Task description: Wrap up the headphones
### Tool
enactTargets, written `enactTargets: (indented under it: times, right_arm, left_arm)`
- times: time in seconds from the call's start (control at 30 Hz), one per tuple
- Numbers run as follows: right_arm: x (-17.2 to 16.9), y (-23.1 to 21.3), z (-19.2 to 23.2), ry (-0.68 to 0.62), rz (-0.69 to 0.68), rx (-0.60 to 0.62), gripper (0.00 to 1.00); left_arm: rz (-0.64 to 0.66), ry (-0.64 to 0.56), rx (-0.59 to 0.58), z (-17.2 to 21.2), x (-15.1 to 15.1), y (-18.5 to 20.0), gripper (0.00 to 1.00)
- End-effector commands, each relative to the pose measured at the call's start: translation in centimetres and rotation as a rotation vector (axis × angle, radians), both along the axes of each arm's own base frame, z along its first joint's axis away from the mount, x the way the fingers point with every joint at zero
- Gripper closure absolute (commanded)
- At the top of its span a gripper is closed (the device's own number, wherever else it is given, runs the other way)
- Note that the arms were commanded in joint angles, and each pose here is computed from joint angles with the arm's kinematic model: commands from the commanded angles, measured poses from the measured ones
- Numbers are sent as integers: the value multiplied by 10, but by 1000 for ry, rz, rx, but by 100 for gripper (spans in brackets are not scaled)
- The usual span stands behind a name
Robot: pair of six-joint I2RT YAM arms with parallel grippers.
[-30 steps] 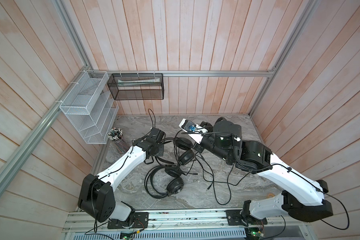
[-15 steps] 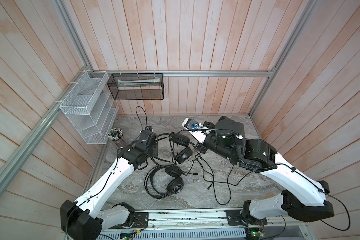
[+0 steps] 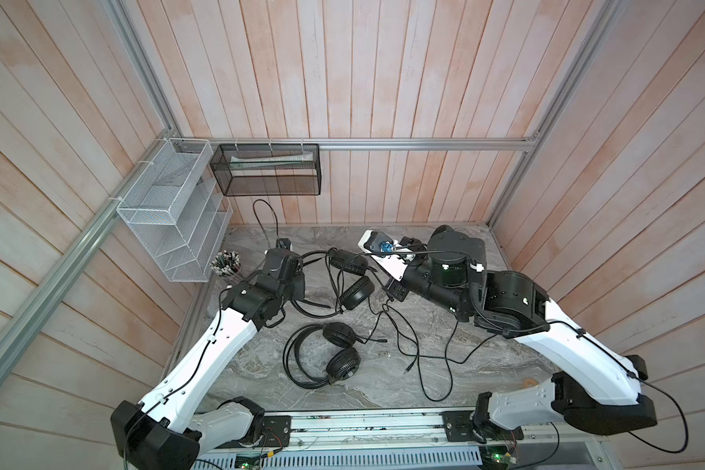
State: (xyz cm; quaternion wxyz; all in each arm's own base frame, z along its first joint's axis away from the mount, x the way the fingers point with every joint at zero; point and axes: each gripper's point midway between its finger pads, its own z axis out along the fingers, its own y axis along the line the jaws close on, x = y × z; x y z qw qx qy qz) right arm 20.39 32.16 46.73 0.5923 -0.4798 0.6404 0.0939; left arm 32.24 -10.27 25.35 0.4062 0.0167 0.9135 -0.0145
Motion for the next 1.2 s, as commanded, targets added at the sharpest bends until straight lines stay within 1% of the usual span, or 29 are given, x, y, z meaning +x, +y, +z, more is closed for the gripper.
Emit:
enactTargets:
  times: [0.0,0.1,0.23,0.33,0.57,0.67,0.83,0.97,1.17]
  right_arm:
    - [-7,-1,11,6,20,35,100]
    - [-5,-1,10,-1,14,27,100]
    - [-1,-6,8,-22,-11,11,100]
    - [0,-11,6,-29,-22,7,100]
    - [-1,-12,1,-16,-19,0,100]
    - [-2,-12,-1,-11,-15,-1,100]
    - [-1,-8,-1,-11,-8,-6,100]
    - [4,-4,-1,-23,-6,-18,100]
    - [10,4,8,-29,15,-1,100]
  left_arm:
    - [11,-97,-84,36,8,-2,100]
    - [-9,-84,-96,33,8,-7,100]
    - [-14,-71,-69,27,6,-4,100]
    - [9,-94,-48,31,4,4,100]
    - [18,-135,-69,47,2,6,100]
    - [10,-134,-84,48,0,5,100]
    - [-25,-99,-101,37,0,-3,100]
    - [-78,-59,-117,26,-1,-16,100]
    - [-155,-7,-78,3,-5,-38,100]
